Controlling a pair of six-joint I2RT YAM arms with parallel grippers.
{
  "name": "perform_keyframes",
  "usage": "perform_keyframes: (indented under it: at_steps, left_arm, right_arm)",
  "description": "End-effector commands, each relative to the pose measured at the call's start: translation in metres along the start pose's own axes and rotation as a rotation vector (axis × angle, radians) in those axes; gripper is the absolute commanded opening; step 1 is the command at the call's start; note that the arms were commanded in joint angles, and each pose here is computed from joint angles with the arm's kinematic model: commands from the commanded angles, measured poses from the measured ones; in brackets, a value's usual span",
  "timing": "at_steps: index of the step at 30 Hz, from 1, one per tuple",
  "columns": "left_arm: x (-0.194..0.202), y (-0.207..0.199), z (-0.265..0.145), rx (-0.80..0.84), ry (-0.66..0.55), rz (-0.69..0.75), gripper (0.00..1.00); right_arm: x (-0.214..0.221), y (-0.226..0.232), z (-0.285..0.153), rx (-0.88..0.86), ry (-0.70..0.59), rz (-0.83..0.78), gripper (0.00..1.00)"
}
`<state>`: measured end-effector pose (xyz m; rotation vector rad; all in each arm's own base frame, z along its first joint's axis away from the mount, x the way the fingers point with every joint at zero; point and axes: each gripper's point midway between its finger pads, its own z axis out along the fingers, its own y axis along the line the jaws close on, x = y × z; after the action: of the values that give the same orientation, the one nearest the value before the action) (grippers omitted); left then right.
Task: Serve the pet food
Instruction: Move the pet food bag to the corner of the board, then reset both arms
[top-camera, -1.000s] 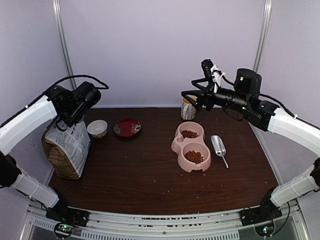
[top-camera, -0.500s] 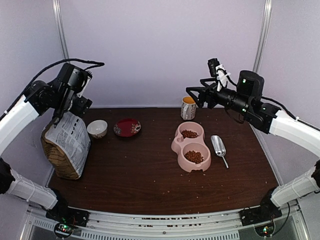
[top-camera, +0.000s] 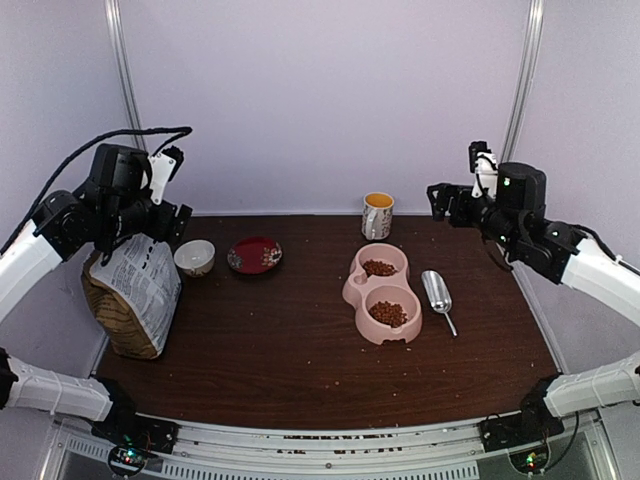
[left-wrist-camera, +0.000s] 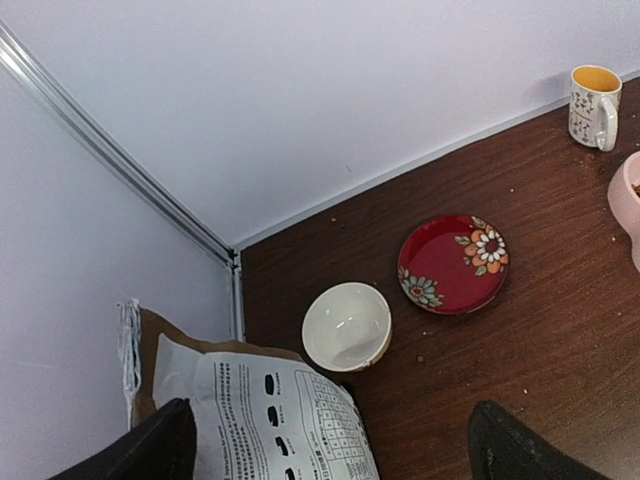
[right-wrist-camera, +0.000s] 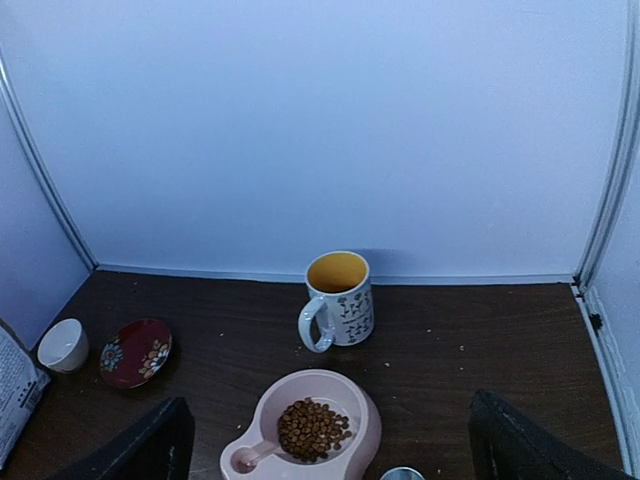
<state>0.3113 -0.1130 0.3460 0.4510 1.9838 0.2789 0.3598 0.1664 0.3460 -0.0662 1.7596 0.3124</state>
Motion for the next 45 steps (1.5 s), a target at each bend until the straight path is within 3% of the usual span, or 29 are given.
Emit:
perform_keyframes:
  at_steps: [1,6,15,22,29,33,40,45]
  left_arm:
    - [0.0,0.0,0.005,0.019,-0.048,-0.091,0.98]
    - [0.004,-0.01,0.01,0.069,-0.091,-0.129,0.98]
    - [0.016,-0.011,0.016,0.088,-0.094,-0.136,0.98]
    - [0.023,-0.009,0.017,0.07,-0.087,-0.116,0.98]
    - [0.025,-0.007,0.014,0.064,-0.094,-0.109,0.98]
    - [0.024,-0.006,0.011,0.067,-0.104,-0.111,0.98]
    - [0.022,-0.007,0.009,0.078,-0.113,-0.111,0.98]
    - [0.022,-0.011,0.01,0.092,-0.112,-0.108,0.98]
  right_arm:
    - [0.018,-0.053,-0.022,0.236,-0.051,0.03,0.98]
    - [0.031,-0.094,-0.047,0.431,-0.107,0.039,0.99]
    - [0.07,-0.126,-0.058,0.569,-0.181,0.016,1.0]
    - [0.096,-0.136,-0.047,0.652,-0.096,-0.116,1.0]
    - [0.11,-0.153,-0.046,0.75,-0.097,-0.214,1.0]
    - [0.121,-0.156,-0.049,0.667,-0.163,-0.244,1.0]
    - [0.135,-0.181,-0.057,0.554,-0.279,-0.144,1.0]
    - [0.134,-0.179,-0.044,0.482,-0.299,-0.203,1.0]
